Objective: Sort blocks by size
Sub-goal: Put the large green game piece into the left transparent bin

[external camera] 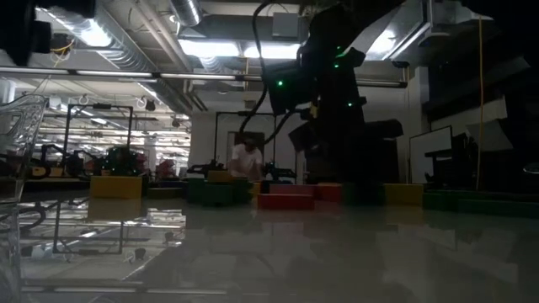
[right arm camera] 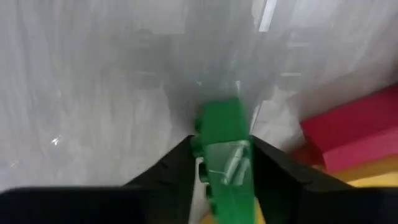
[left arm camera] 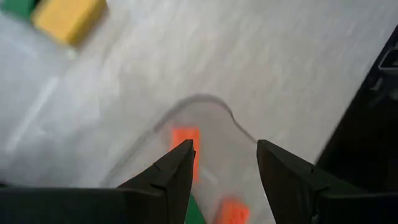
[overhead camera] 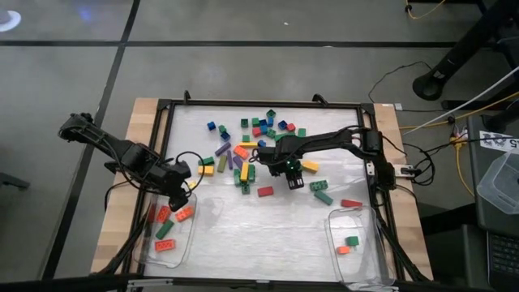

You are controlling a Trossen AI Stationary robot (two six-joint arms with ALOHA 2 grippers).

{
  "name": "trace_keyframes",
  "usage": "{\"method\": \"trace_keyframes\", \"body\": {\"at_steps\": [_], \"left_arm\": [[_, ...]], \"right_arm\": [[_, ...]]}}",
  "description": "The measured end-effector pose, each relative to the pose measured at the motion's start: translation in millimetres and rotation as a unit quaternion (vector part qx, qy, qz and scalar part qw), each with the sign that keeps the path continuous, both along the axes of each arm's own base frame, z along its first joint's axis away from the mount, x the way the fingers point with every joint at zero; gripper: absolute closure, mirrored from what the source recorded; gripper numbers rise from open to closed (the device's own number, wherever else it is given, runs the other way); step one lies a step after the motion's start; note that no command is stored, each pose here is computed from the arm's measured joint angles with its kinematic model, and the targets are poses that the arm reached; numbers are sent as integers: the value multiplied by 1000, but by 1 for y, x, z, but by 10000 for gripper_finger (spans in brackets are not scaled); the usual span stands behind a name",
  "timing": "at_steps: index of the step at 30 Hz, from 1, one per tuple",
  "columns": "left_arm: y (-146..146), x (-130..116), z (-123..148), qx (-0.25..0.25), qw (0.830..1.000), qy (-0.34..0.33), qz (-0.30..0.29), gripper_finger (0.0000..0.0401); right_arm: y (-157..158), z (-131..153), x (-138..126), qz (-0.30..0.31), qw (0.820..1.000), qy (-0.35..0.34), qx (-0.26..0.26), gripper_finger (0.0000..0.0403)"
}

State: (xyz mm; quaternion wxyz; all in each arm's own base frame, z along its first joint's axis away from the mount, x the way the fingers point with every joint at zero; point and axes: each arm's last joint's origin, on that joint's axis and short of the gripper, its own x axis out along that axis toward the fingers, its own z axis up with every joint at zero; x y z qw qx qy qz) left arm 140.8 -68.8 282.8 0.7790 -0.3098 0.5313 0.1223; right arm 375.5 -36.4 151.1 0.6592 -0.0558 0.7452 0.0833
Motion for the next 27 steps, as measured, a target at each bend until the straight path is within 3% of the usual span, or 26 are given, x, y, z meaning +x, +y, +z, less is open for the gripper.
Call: {"method": "trace_keyframes", "body": {"at_steps": [2,8,13,20,27], "left_arm": [[0,3,1,26,999,-27,-5,237],[1,16,8,129,984,-126,-6,237],[-2,31,8,205,964,-167,-17,237],[-9,53,-6,294,942,-149,-64,237],[-5,71,-24,319,941,-106,-46,237]], "right_arm": [[0,0,2,0,1000,-10,1,312],[-1,7,16,0,997,-79,8,315],[-1,24,38,3,985,-171,28,315],[-1,63,72,39,942,-328,62,305],[-2,96,95,64,882,-462,67,307]]}}
